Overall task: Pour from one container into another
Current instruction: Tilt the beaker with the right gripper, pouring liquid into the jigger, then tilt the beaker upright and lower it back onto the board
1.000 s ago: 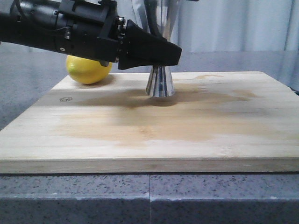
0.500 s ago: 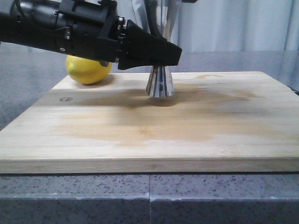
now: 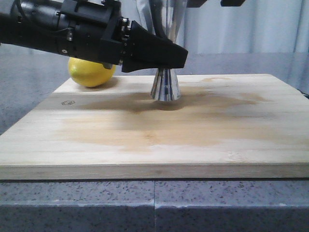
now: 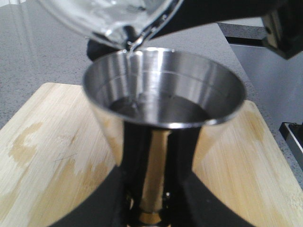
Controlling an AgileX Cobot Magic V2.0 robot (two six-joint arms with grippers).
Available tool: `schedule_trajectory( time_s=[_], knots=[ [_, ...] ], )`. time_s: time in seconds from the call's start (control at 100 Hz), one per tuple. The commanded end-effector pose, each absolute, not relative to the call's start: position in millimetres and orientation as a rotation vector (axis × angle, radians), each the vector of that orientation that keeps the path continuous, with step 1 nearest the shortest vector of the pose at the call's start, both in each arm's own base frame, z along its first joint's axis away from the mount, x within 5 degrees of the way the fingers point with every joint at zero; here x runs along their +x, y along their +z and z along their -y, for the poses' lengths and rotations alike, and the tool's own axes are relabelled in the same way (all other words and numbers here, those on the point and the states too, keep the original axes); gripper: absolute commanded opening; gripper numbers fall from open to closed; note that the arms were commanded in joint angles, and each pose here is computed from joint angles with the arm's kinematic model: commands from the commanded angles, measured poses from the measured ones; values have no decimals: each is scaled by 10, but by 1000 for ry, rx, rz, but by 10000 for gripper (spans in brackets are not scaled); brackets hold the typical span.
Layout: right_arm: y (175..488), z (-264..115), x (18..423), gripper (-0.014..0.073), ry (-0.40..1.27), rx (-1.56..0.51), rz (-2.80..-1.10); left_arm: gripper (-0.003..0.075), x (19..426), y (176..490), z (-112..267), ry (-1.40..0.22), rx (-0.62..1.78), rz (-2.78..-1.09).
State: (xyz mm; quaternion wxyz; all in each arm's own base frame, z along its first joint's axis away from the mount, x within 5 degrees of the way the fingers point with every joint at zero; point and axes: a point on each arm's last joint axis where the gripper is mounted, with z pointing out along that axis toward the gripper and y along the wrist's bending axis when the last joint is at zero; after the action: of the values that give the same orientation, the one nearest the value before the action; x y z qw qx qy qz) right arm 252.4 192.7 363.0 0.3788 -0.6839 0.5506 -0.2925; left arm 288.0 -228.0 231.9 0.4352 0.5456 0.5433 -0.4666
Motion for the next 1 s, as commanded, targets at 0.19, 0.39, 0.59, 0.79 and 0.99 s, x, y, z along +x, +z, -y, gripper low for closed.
schedule_trajectory(
  time_s=[0.19,0.39,0.59,0.79,0.99],
  knots=[
    [3876,-1898,2496,287,-794,-1688,-1309,22,2848,2643,2278,-1212,1293,-1233],
    [3877,-1898,2497,288,-796,-1689,-1308,22,2848,2643,2278,-1212,1293,-1233],
    [3877,-1898,2497,287,-796,-1689,-1308,22,2848,2643,2278,-1213,1292,-1234],
    [3870,-1894,2479,287,-721,-1650,-1368,22,2848,2643,2278,-1218,1289,-1239],
    [3987,-1765,2445,288,-611,-1470,-1484,22,2847,2644,2278,-1219,1290,-1238]
  ],
)
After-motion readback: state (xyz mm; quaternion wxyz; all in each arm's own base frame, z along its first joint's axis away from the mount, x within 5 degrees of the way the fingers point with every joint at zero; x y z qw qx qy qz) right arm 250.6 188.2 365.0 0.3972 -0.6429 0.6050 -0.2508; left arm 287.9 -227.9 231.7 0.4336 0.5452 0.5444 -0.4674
